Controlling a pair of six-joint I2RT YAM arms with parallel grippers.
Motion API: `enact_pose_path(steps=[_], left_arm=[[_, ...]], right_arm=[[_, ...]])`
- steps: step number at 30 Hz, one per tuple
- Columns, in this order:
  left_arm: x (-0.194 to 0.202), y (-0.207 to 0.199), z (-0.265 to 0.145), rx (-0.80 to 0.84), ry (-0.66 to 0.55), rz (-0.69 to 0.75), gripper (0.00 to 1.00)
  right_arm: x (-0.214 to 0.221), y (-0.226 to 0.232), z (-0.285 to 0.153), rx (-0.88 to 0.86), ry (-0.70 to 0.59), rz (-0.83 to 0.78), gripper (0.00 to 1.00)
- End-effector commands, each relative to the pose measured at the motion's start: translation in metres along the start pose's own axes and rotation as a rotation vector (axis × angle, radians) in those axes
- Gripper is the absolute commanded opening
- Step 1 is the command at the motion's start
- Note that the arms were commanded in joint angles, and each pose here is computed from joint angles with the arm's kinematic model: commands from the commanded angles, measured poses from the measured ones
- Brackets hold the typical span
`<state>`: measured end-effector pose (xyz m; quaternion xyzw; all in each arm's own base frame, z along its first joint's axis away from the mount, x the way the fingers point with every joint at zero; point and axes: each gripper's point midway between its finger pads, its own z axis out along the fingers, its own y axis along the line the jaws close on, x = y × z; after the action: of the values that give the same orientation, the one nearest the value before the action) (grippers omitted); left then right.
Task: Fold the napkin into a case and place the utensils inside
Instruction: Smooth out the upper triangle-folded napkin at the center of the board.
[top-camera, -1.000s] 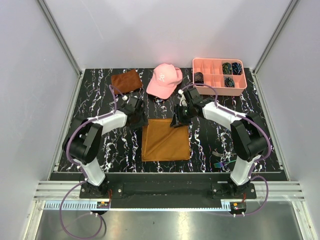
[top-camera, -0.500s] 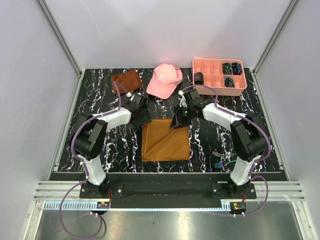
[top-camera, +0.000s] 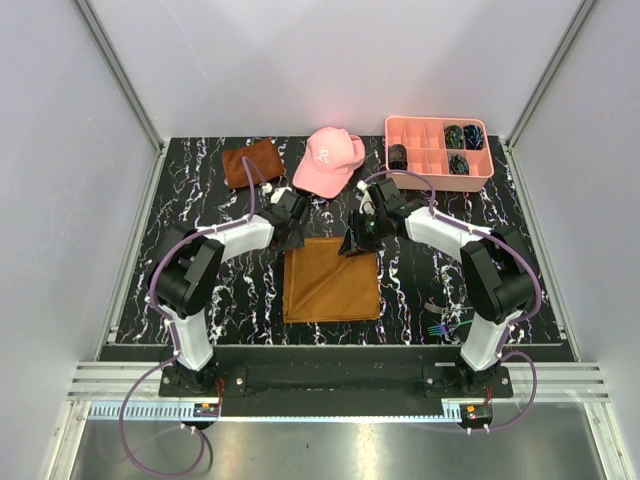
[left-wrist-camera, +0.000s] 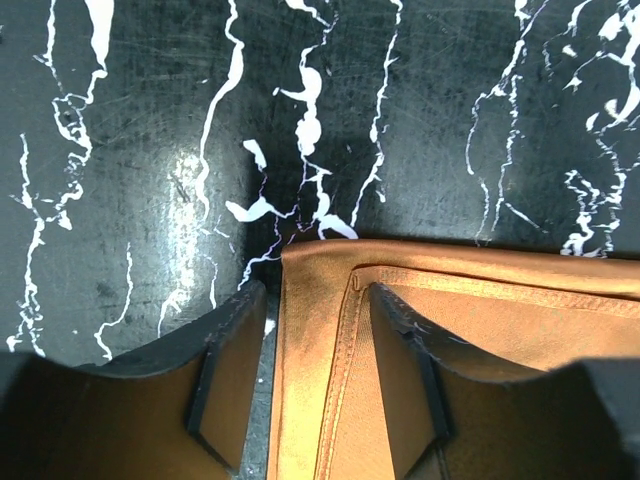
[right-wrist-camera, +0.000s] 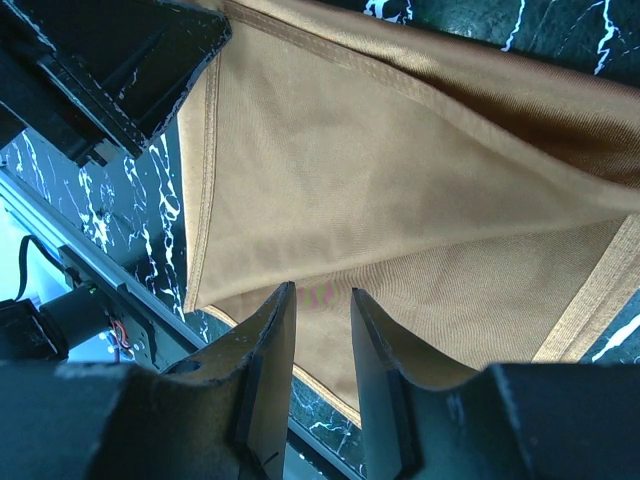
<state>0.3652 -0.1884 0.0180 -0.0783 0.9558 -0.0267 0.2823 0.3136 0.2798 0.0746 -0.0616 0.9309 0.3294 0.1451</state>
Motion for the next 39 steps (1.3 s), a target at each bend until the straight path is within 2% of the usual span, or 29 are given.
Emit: enact_pose_path(steps=[1, 11, 17, 26, 30, 39], left_arm=[[0.012, 0.019, 0.005, -0.088, 0.025, 0.035, 0.49], [-0.008, 0.012, -0.021, -0.01, -0.07, -0.006, 0.39], [-0.007, 0.014, -0.015, -0.013, -0.06, -0.009, 0.3], [-0.016, 0.015, -0.014, 0.022, -0.061, -0.017, 0.23], [-0.015, 0.01, -0.011, 0.047, -0.043, -0.012, 0.2], [-0.012, 0.004, -0.008, 0.068, -0.025, -0.009, 0.2]], right_arm=[[-0.008, 0.013, -0.007, -0.044, -0.038, -0.026, 0.38], [0.0, 0.022, 0.009, -0.058, -0.003, -0.037, 0.38], [0.009, 0.036, 0.016, -0.069, 0.018, -0.059, 0.38], [0.038, 0.061, 0.042, -0.011, 0.059, -0.134, 0.38], [0.056, 0.101, 0.056, -0.154, 0.122, -0.112, 0.33], [0.094, 0.132, 0.074, -0.306, 0.2, -0.044, 0.22]])
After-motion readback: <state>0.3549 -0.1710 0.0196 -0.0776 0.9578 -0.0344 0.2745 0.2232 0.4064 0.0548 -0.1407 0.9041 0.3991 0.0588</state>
